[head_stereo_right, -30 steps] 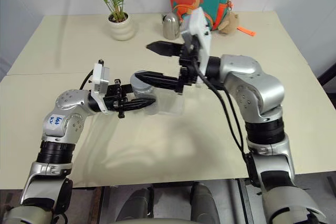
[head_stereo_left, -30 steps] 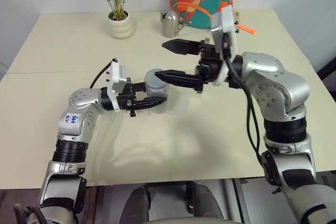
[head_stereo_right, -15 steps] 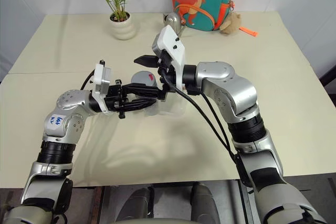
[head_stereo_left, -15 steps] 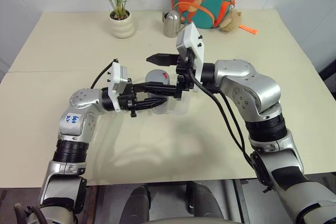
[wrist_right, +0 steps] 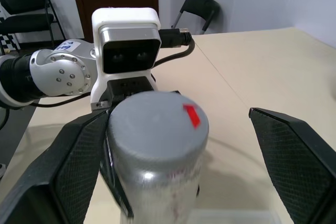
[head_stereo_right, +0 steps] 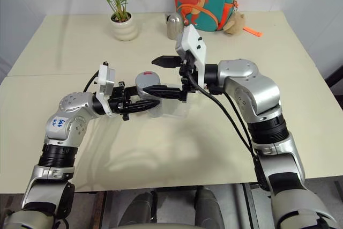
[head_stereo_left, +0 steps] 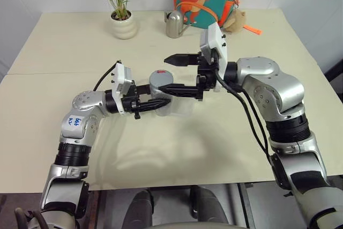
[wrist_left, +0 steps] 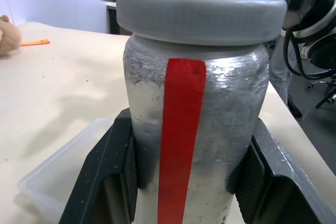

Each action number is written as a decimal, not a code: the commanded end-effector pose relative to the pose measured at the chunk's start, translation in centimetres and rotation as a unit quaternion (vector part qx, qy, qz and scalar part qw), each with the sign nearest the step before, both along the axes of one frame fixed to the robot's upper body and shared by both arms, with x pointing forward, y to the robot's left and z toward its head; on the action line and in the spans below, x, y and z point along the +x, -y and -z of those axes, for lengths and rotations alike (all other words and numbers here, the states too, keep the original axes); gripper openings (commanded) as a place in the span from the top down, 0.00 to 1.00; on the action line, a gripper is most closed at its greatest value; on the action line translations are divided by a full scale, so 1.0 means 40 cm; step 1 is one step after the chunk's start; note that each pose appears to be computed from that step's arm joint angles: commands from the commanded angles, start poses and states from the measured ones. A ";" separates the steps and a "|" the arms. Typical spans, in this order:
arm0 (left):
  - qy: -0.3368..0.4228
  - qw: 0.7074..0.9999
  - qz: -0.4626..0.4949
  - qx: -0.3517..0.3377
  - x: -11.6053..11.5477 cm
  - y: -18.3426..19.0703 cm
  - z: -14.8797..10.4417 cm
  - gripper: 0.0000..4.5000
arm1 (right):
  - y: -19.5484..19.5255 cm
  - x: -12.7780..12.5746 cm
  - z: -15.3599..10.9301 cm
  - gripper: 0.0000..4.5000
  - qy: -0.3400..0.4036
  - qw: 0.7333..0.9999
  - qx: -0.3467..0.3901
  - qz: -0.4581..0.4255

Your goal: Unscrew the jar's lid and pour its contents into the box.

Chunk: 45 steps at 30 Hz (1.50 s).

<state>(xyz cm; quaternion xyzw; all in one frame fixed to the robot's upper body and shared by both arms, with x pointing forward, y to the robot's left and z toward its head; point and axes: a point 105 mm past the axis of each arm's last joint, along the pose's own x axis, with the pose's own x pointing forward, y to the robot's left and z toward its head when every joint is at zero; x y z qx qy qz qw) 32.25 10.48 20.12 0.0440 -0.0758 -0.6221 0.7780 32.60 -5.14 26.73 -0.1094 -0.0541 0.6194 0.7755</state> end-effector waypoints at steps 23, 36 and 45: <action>0.027 0.999 0.028 -0.002 -0.033 0.009 -0.023 0.58 | -0.048 -0.062 -0.060 0.01 -0.013 0.998 0.029 -0.046; 0.027 0.999 0.034 0.001 -0.033 0.015 -0.024 0.58 | -0.096 -0.062 -0.025 0.09 -0.019 0.999 0.010 -0.049; 0.027 0.999 0.031 0.001 -0.033 0.011 -0.024 0.58 | -0.089 -0.081 -0.080 0.44 -0.047 0.991 0.100 -0.073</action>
